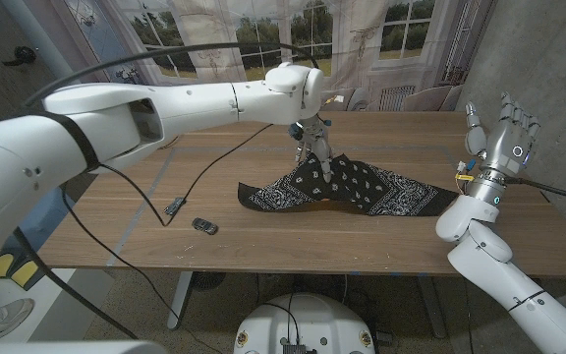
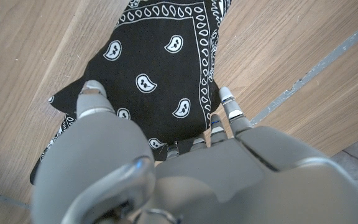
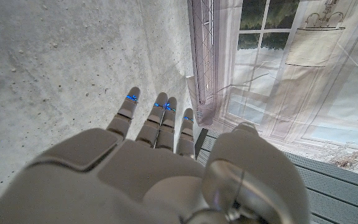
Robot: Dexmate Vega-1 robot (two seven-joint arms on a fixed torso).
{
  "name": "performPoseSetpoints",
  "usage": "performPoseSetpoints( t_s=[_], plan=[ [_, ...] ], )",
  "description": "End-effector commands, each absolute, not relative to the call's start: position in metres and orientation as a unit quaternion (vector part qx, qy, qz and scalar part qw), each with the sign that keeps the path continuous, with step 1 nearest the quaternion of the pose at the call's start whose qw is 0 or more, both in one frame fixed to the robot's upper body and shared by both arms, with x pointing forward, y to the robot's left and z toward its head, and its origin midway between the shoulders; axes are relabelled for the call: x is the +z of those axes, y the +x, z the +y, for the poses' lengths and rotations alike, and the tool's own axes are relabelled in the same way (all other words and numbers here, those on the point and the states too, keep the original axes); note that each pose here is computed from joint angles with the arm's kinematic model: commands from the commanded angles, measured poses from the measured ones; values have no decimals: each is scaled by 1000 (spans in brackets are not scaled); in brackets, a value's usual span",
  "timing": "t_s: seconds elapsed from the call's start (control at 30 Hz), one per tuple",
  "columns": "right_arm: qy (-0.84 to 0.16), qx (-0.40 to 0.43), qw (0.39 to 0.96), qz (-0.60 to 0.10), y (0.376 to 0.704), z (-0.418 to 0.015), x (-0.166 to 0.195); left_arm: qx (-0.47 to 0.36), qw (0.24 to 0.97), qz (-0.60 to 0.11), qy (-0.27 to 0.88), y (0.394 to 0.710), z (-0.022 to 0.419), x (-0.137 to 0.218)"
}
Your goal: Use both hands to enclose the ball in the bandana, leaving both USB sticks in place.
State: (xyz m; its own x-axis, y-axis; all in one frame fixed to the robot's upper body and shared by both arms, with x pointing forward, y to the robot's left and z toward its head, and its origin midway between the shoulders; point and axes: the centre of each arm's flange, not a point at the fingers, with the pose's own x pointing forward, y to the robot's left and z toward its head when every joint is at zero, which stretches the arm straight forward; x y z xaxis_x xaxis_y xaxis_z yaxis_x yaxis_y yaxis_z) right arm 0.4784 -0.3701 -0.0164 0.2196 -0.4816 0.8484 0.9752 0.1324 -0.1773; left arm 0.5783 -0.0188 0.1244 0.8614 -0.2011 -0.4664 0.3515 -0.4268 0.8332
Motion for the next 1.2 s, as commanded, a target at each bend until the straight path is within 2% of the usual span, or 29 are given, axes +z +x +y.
performPoseSetpoints(
  t_s=[0.03, 0.33, 0.7, 1.2],
  plan=[
    [-390, -522, 684, -327, 486, -368, -13, -228, 482, 49, 844, 583, -32, 96],
    [-392, -523, 684, -324, 489, -366, -11, -185, 456, 10, 871, 584, -38, 81],
    [-395, -528, 680, -319, 491, -362, -9, -131, 465, -56, 874, 590, -31, 66],
    [-399, -531, 672, -327, 491, -360, -4, -120, 495, -74, 857, 614, -23, 35]
  ],
)
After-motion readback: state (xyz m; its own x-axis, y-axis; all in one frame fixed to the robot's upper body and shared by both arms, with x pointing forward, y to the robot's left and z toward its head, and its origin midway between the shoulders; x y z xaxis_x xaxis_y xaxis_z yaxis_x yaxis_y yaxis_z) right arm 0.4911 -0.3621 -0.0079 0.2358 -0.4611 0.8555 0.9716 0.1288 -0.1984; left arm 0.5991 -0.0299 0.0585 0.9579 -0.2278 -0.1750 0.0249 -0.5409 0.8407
